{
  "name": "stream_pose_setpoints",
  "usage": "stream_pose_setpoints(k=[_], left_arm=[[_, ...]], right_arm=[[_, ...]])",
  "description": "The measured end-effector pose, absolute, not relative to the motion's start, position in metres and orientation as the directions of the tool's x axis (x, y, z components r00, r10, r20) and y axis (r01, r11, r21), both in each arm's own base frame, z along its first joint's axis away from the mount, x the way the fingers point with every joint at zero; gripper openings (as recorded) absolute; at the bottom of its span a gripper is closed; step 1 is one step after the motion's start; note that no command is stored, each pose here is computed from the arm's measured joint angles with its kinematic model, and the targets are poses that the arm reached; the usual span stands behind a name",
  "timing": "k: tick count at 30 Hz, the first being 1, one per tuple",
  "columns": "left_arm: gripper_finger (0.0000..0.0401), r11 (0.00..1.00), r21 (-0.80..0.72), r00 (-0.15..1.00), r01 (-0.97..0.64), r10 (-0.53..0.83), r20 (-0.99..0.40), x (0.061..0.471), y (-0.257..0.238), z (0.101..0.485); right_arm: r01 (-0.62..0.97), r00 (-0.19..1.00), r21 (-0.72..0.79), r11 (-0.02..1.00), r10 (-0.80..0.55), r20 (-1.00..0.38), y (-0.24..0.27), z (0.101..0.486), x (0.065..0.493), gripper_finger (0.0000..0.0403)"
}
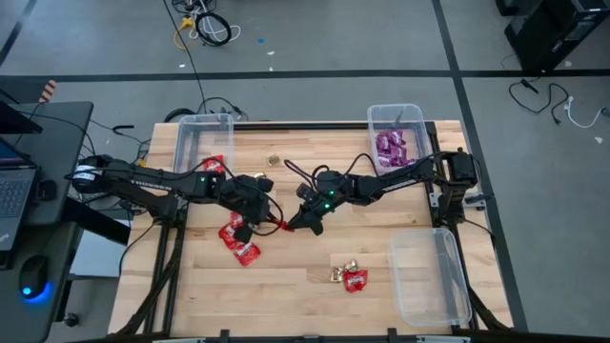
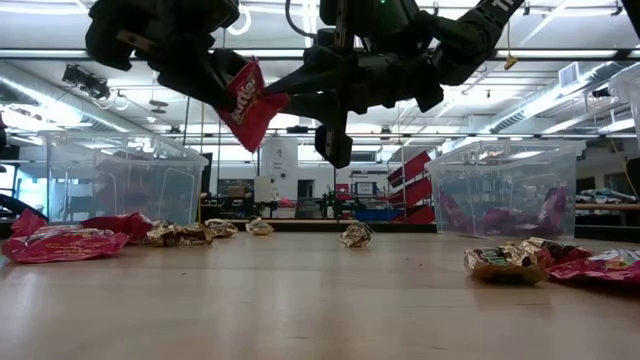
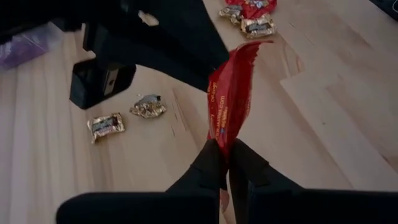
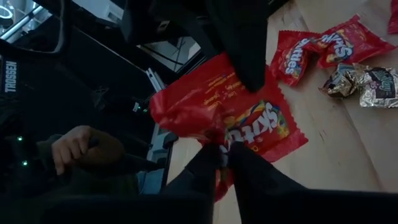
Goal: Sort candy
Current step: Put the red candy into the top left transparent bin
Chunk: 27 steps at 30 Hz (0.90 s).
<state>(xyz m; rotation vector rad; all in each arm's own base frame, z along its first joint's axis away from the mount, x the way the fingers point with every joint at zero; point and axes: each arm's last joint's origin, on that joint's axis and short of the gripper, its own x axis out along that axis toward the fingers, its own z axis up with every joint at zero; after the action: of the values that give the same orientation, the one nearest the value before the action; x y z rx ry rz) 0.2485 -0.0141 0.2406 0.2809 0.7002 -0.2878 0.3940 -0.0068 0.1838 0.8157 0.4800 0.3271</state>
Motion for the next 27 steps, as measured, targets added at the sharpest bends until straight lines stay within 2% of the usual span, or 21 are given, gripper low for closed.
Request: stream_pose_setpoints(k=[7,11,17,27], left_arm=[[0.0010,0.930,0.131,0.705,0.342,-0.163,-0.690,0.246,-0.014,0.238],[0.0010,0.934,0.140,0.695,0.328,-0.138,-0.706,0.242,-0.013,0.239],[0.0010,0.953,0.169,0.734,0.250,-0.072,-0.676,0.226,-0.010,0.256],[0.0010,0.962,0.266,0.784,-0.060,0.210,-0.584,0.182,0.000,0.287]], right_arm=[[-0.112,0.815,0.796,0.595,0.513,-0.269,-0.006,0.184,0.393,0.0104],[-0.121,0.792,0.809,0.576,0.547,-0.271,-0.005,0.184,0.392,0.0125],[-0.117,0.790,0.811,0.573,0.549,-0.274,-0.004,0.183,0.392,0.0131],[-0.124,0.792,0.804,0.582,0.546,-0.274,-0.005,0.183,0.392,0.0130]])
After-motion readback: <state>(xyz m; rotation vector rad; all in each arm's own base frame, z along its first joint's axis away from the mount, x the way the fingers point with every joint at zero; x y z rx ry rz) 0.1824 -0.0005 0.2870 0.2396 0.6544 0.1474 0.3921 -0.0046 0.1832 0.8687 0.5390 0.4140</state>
